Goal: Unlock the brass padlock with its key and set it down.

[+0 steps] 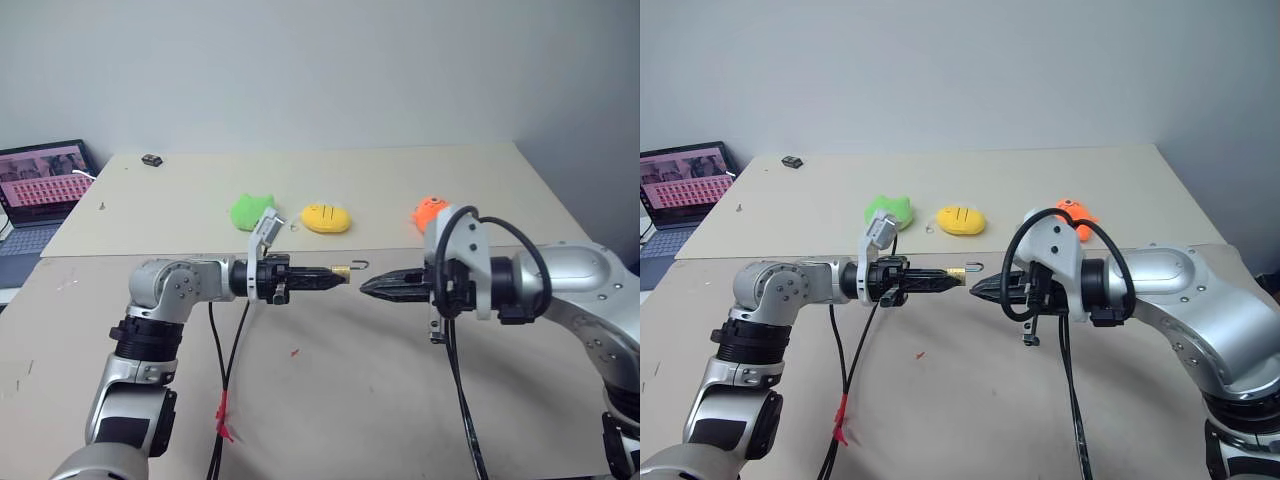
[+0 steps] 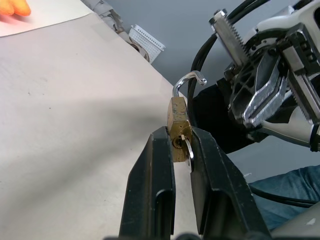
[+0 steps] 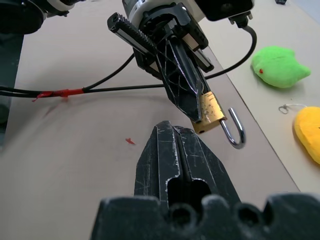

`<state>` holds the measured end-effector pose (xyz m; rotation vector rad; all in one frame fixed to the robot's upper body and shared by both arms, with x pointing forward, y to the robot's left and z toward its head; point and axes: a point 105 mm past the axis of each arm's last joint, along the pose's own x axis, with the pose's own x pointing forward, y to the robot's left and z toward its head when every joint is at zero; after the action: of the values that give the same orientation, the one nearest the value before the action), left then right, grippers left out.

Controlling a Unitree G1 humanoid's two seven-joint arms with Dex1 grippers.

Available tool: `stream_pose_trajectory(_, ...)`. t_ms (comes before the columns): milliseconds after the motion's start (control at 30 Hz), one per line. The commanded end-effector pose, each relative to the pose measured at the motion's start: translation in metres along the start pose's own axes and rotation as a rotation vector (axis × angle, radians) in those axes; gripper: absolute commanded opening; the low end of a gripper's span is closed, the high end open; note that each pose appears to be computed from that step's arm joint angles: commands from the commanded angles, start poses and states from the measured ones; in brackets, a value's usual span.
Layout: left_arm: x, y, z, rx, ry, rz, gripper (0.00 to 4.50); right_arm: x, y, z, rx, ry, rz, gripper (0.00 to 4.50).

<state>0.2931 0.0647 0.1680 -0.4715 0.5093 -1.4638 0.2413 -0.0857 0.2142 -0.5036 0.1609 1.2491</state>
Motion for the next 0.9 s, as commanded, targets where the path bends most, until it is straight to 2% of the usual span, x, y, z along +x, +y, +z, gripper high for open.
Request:
stream_pose_trajectory(33, 0.000, -0.007, 0.006, 0.051, 0.001, -0.015, 0.00, 0.001, -0.014, 0.010, -0.090, -0.038, -0.093, 0.03)
stream_pose_trajectory(167, 0.002, -0.009, 0.007, 0.051, 0.001, -0.020, 0.00, -0.006, -0.044, 0.019, -0.179, -0.077, -0.260, 0.03)
stream_pose_trajectory(300, 0.001, -0.009, 0.005, 0.048, 0.003, -0.019, 0.00, -0.030, -0.074, 0.040, -0.224, -0.155, -0.417, 0.03)
stream_pose_trajectory(667, 0.002, -0.008, 0.003, 0.044, 0.006, -0.020, 0.00, -0.041, -0.075, 0.033, -0.234, -0.112, -0.414, 0.03)
stream_pose_trajectory(767, -0.005, -0.006, -0.002, 0.037, 0.023, 0.000, 0.00, -0.033, -0.054, 0.021, -0.100, -0.129, -0.268, 0.03)
stream_pose_trajectory(900, -0.014, -0.005, -0.013, 0.047, 0.078, 0.024, 0.00, -0.027, -0.030, 0.008, -0.012, -0.108, -0.128, 1.12)
